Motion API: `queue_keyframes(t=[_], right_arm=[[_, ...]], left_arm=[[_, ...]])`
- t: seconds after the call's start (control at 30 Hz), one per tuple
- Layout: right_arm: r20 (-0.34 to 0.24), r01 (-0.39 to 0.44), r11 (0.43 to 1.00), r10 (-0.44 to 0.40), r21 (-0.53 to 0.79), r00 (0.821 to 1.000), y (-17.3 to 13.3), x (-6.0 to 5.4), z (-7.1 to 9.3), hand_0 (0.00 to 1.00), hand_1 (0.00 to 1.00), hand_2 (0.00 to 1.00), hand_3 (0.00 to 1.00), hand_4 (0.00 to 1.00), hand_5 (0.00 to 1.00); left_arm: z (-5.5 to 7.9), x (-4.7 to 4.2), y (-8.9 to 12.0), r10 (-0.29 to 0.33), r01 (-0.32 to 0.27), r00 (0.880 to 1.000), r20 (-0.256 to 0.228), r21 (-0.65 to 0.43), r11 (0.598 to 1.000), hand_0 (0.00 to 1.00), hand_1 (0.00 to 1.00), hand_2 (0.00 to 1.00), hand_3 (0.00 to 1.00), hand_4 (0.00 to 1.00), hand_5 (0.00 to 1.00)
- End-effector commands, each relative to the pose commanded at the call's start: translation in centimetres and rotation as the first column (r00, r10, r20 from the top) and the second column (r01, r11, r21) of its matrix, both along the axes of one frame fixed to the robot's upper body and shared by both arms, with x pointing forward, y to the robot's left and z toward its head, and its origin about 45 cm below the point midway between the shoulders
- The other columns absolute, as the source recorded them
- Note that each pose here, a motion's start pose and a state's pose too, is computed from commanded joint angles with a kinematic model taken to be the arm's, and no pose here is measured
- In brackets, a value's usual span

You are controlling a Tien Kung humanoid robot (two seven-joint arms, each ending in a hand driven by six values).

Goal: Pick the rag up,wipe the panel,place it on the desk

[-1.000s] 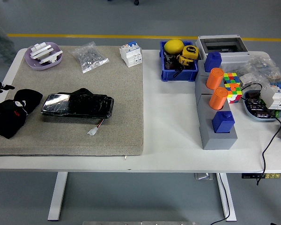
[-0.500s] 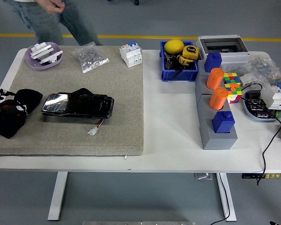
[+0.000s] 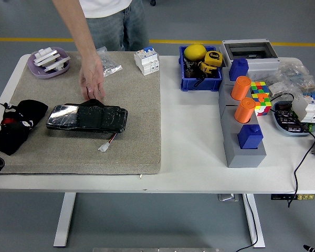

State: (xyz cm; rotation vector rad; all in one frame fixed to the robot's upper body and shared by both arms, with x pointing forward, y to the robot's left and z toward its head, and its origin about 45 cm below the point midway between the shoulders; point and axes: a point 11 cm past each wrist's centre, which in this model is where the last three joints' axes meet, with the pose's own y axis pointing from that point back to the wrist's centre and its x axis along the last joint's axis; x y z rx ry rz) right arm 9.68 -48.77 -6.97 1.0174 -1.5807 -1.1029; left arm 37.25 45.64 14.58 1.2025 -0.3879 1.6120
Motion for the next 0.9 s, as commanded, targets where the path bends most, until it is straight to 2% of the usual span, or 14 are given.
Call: queue_keyframes(t=[0.2, 0.23, 0.37, 0.4, 0.6, 0.63, 0.8, 0.83, 0.9], right_arm=[[0.004, 0.005, 1.000, -0.005, -0.002, 1.000, -0.12, 0.07, 0.07, 0.711, 0.667, 0.693, 0.638, 0.998, 0.557], [0.007, 0.008, 1.000, -0.008, -0.003, 1.000, -0.14, 0.11, 0.08, 0.712, 0.668, 0.693, 0.638, 0.998, 0.558], [0.012, 0.010, 1.000, -0.010, -0.005, 1.000, -0.20, 0.27, 0.13, 0.712, 0.668, 0.693, 0.638, 0.998, 0.558], [0.013, 0.011, 1.000, -0.011, -0.005, 1.000, -0.22, 0.30, 0.14, 0.713, 0.668, 0.693, 0.639, 0.998, 0.560], [0.014, 0.010, 1.000, -0.010, -0.008, 1.000, -0.35, 0.52, 0.26, 0.713, 0.668, 0.693, 0.639, 0.998, 0.560], [0.014, 0.010, 1.000, -0.010, -0.009, 1.000, -0.37, 0.54, 0.28, 0.712, 0.668, 0.693, 0.639, 0.998, 0.561], [0.018, 0.016, 1.000, -0.016, -0.012, 1.000, -0.54, 0.53, 0.35, 0.712, 0.668, 0.693, 0.639, 0.998, 0.561], [0.018, 0.017, 1.000, -0.017, -0.012, 1.000, -0.55, 0.51, 0.35, 0.712, 0.668, 0.693, 0.639, 0.998, 0.563], [0.018, 0.018, 1.000, -0.017, -0.013, 1.000, -0.59, 0.50, 0.37, 0.712, 0.668, 0.693, 0.639, 0.998, 0.563]], left_arm=[[0.00, 0.01, 0.00, 0.011, -0.011, 1.000, 0.007, 0.010, 1.000, 0.575, 0.595, 0.883, 0.719, 0.859, 0.172], [-0.05, -0.04, 0.07, 0.018, -0.018, 1.000, 0.008, 0.012, 1.000, 0.519, 0.405, 0.858, 0.702, 0.819, 0.145], [-0.02, -0.02, 0.07, 0.028, -0.028, 0.999, 0.020, 0.015, 0.999, 0.519, 0.405, 0.858, 0.702, 0.819, 0.145], [0.01, 0.03, 0.01, 0.026, -0.026, 0.999, 0.024, 0.017, 1.000, 0.430, 0.299, 0.805, 0.611, 0.728, 0.111], [0.12, 0.11, -0.06, 0.032, -0.033, 0.997, 0.065, 0.015, 0.999, 0.430, 0.299, 0.805, 0.611, 0.728, 0.111], [0.12, 0.09, -0.02, 0.036, -0.038, 0.997, 0.070, 0.016, 0.999, 0.385, 0.246, 0.708, 0.570, 0.682, 0.092], [0.21, 0.08, 0.04, 0.041, -0.043, 0.996, 0.082, 0.025, 0.999, 0.385, 0.246, 0.708, 0.570, 0.682, 0.092], [0.26, 0.10, 0.02, 0.040, -0.042, 0.995, 0.087, 0.027, 0.999, 0.340, 0.203, 0.566, 0.529, 0.397, 0.002], [0.37, 0.12, -0.03, 0.036, -0.040, 0.994, 0.100, 0.035, 0.999, 0.340, 0.203, 0.566, 0.529, 0.397, 0.002]])
